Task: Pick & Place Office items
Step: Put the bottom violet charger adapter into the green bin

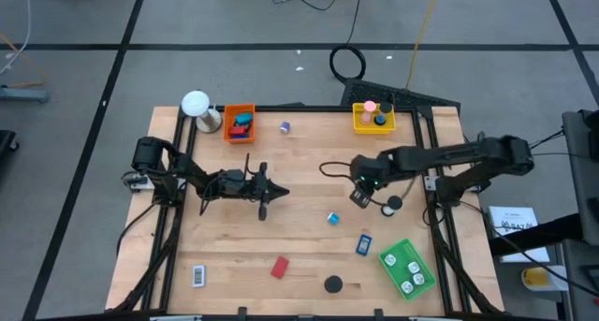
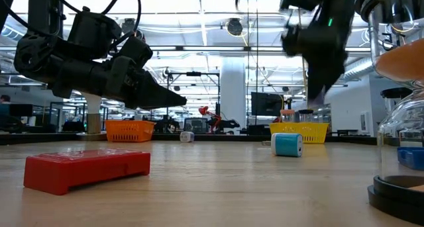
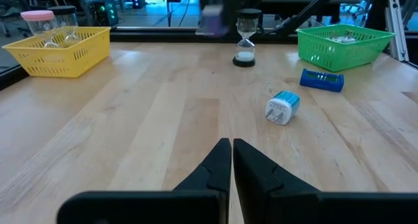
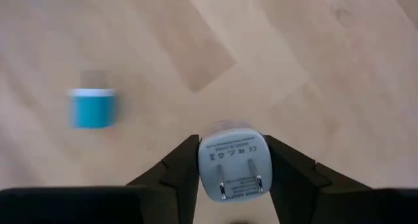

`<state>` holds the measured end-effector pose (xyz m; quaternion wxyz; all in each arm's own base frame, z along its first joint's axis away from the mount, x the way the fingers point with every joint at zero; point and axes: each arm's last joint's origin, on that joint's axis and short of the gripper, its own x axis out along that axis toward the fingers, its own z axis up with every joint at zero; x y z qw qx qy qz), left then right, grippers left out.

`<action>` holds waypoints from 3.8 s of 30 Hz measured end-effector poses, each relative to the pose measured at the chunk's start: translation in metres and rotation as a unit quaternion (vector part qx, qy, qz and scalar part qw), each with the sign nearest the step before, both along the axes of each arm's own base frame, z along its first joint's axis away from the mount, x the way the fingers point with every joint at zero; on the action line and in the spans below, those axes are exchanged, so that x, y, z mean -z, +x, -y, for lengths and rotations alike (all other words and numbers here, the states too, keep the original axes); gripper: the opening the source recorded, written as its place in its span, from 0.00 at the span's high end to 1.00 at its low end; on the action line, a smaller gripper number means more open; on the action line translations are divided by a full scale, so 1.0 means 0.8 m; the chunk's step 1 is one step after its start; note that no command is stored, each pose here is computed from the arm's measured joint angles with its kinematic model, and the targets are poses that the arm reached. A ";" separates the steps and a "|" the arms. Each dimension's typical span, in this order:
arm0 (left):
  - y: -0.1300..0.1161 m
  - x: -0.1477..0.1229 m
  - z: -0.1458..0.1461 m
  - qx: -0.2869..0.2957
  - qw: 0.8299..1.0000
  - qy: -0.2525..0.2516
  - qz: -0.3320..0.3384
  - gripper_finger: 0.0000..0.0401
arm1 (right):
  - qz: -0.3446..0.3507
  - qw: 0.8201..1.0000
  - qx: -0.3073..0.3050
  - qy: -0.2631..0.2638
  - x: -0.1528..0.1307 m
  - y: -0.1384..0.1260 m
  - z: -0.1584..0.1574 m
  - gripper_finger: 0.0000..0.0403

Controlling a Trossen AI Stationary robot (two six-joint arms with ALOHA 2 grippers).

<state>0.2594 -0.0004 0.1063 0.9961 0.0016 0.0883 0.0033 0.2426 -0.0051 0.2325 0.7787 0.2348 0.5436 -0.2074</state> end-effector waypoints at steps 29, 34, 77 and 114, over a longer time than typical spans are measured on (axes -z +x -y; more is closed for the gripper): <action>0.000 0.000 0.000 0.000 1.000 -0.001 0.000 0.95 | -0.004 0.986 0.140 0.090 -0.011 -0.132 -0.282 0.66; 0.000 0.000 0.000 -0.001 1.000 -0.001 0.000 0.95 | -0.053 0.980 0.164 0.100 0.009 -0.132 -0.298 0.65; 0.000 0.000 0.000 -0.001 1.000 -0.003 0.000 0.95 | -0.093 0.981 0.145 0.087 0.066 -0.124 -0.304 0.61; 0.000 0.000 0.000 -0.001 1.000 -0.003 0.000 0.95 | -0.113 0.986 0.081 0.095 0.066 -0.113 -0.300 0.49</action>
